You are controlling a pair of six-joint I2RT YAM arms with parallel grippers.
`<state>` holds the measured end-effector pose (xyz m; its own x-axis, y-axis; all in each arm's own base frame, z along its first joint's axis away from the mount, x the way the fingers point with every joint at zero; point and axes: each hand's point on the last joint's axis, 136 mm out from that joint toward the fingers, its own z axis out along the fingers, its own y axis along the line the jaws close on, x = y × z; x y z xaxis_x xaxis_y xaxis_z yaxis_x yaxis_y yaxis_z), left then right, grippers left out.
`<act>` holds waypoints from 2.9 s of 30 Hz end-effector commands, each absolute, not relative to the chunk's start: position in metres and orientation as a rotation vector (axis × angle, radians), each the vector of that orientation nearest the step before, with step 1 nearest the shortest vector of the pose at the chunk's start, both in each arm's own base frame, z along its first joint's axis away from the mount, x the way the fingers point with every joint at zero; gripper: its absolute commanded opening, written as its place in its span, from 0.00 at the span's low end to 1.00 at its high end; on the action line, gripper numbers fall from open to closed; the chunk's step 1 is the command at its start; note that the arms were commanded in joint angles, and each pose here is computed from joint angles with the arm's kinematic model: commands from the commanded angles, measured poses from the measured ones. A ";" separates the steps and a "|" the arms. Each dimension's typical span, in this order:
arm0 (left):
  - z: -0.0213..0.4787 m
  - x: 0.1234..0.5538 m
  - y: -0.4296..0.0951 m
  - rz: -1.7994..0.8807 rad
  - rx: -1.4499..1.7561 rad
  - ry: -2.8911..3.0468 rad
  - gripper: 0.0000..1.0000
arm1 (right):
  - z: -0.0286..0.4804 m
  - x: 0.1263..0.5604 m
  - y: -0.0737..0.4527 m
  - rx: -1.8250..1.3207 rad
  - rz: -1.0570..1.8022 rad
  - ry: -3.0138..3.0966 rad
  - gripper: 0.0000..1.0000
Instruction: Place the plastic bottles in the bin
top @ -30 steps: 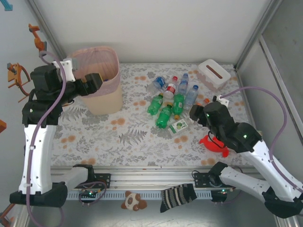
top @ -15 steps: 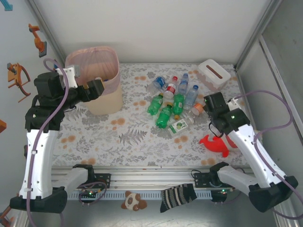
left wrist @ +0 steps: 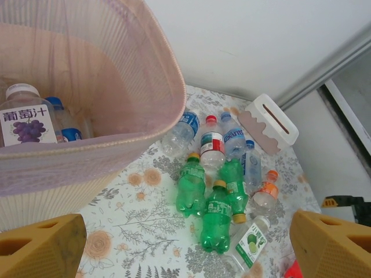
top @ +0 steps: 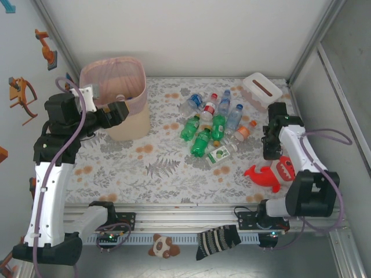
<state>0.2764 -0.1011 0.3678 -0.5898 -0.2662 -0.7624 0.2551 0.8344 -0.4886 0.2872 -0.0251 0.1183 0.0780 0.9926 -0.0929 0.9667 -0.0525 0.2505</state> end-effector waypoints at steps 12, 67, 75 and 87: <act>0.366 0.275 -0.109 -0.762 -0.009 2.072 0.90 | 0.074 0.309 -0.047 2.310 0.124 1.920 0.95; 0.379 0.271 -0.129 -0.792 0.070 2.030 0.90 | 0.228 0.367 0.034 0.822 0.362 2.207 0.48; 0.398 0.266 -0.147 -0.906 0.177 1.923 0.90 | 0.304 0.328 0.116 0.007 0.630 2.142 0.47; 0.447 0.231 -0.206 -1.183 0.542 1.652 0.85 | 0.384 0.227 0.183 -0.708 0.914 1.724 0.39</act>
<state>0.2504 -0.1852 0.4194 -0.4794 -0.2019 -0.8541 0.6679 0.5474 -0.5042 0.2571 0.1623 0.3596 -0.4528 0.0425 -0.8906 -0.6320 0.6892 0.3543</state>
